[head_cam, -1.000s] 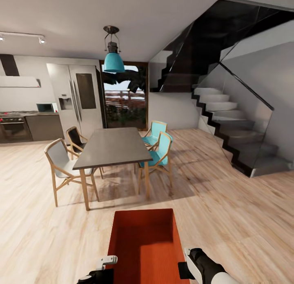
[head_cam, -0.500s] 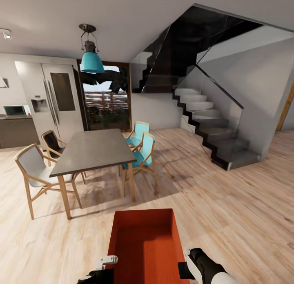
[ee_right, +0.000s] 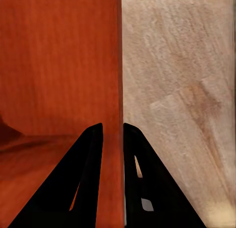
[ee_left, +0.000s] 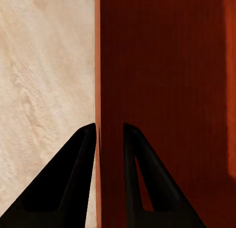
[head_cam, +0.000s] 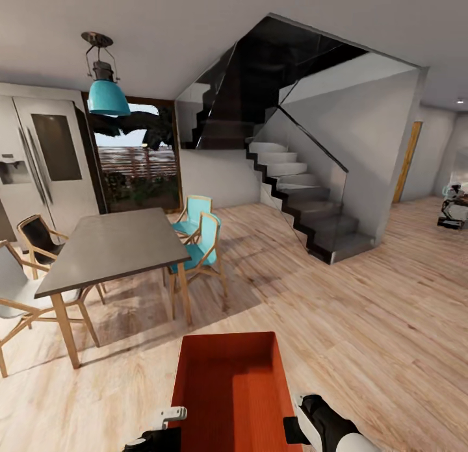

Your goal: Move the two storage containers from the living room to the garage. In the garage, place one container on the floor and stack the other container on top of it (either order is fine).

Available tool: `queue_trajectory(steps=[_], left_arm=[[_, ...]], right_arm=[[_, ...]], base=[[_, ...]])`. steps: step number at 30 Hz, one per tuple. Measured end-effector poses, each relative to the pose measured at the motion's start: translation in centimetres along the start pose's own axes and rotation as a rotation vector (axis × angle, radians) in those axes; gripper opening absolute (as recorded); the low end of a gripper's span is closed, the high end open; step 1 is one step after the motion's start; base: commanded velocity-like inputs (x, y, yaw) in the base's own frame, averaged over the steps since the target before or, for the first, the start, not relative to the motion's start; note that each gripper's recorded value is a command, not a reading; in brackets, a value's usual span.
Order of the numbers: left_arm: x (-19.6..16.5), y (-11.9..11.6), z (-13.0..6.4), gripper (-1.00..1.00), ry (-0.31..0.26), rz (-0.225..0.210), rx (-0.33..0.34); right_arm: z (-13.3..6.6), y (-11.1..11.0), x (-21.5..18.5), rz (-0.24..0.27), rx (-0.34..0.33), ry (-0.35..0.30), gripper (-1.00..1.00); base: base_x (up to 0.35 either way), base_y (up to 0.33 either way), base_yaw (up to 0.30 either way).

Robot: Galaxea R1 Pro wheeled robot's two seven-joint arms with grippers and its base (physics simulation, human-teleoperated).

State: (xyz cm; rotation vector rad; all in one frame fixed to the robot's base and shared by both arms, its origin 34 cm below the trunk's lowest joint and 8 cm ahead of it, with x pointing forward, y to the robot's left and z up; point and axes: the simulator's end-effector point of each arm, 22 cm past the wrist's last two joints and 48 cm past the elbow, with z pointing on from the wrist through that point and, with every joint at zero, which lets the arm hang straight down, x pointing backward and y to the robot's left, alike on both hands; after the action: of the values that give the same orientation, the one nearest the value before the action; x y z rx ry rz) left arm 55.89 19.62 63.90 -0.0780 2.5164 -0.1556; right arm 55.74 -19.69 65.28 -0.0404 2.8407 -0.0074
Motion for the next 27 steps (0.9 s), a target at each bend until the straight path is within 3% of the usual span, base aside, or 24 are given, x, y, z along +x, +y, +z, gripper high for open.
queue_trajectory(steps=[27], left_arm=[[-0.40, -0.06, -0.19, -1.00, -0.007, 0.002, 0.001]], right_arm=[[-0.31, -0.02, -0.27, 0.001, 0.000, -0.008, -1.00]], base=[[0.000, 0.000, -0.285]])
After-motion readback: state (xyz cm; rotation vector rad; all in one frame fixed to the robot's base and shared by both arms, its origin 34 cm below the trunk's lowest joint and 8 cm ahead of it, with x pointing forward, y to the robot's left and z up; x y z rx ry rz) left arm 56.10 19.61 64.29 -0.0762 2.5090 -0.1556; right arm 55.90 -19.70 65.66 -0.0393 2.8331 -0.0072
